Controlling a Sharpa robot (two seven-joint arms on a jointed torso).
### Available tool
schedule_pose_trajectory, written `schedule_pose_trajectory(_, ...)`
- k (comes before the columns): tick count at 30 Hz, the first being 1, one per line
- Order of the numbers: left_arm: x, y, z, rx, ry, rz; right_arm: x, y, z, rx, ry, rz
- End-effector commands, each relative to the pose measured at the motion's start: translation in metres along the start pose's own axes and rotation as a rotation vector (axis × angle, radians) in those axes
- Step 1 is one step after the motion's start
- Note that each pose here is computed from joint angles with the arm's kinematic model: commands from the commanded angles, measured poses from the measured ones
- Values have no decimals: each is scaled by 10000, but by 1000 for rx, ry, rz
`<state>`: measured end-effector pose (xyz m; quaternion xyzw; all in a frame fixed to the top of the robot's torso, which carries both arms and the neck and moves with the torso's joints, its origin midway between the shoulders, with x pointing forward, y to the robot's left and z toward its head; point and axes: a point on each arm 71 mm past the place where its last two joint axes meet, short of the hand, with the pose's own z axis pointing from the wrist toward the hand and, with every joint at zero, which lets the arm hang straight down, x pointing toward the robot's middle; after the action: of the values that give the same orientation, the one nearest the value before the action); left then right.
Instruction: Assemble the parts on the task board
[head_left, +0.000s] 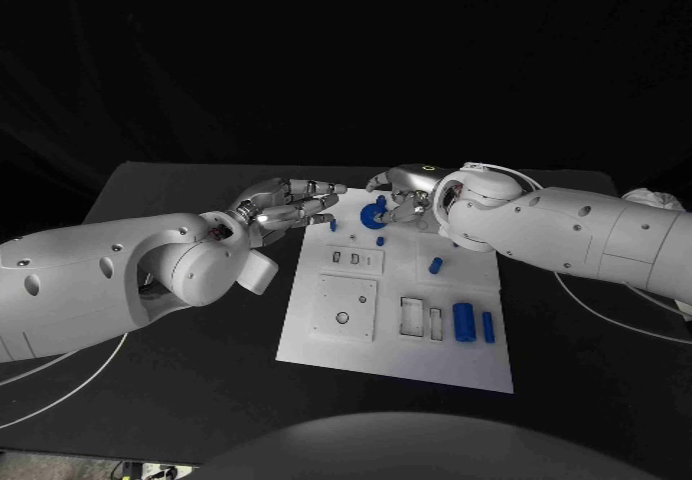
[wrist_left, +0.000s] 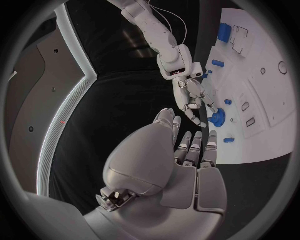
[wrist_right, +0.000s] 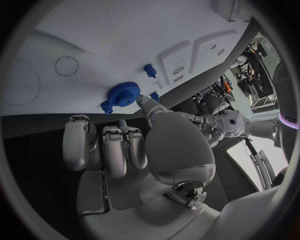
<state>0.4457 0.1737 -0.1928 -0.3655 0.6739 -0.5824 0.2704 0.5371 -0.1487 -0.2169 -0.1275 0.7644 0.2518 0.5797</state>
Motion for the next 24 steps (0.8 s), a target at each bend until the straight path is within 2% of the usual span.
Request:
schedule_pose_trajectory(1,23,-10,5,7,20,-1,8,-6,-4,0,9,-1)
schedule_pose_trajectory(7,21,-10,4,8,19,-1,-17,-18,-23,-11,-25,3)
schedule_pose_trajectory(12,13,-11,-2,9,17,-1,-102,-39,-99,-38,-103,23)
schedule_pose_trajectory(14,8,-12,-6,10,14,0,-186,-53,-155,-52,-144,29)
schedule_pose_trajectory(19,-8,-12,-13,12,9,0,-466,-126,-371,-66,-214,69)
schedule_pose_trajectory(24,-8,-15,-15,18,9,7,-697,-277,-720,-89,-247,130)
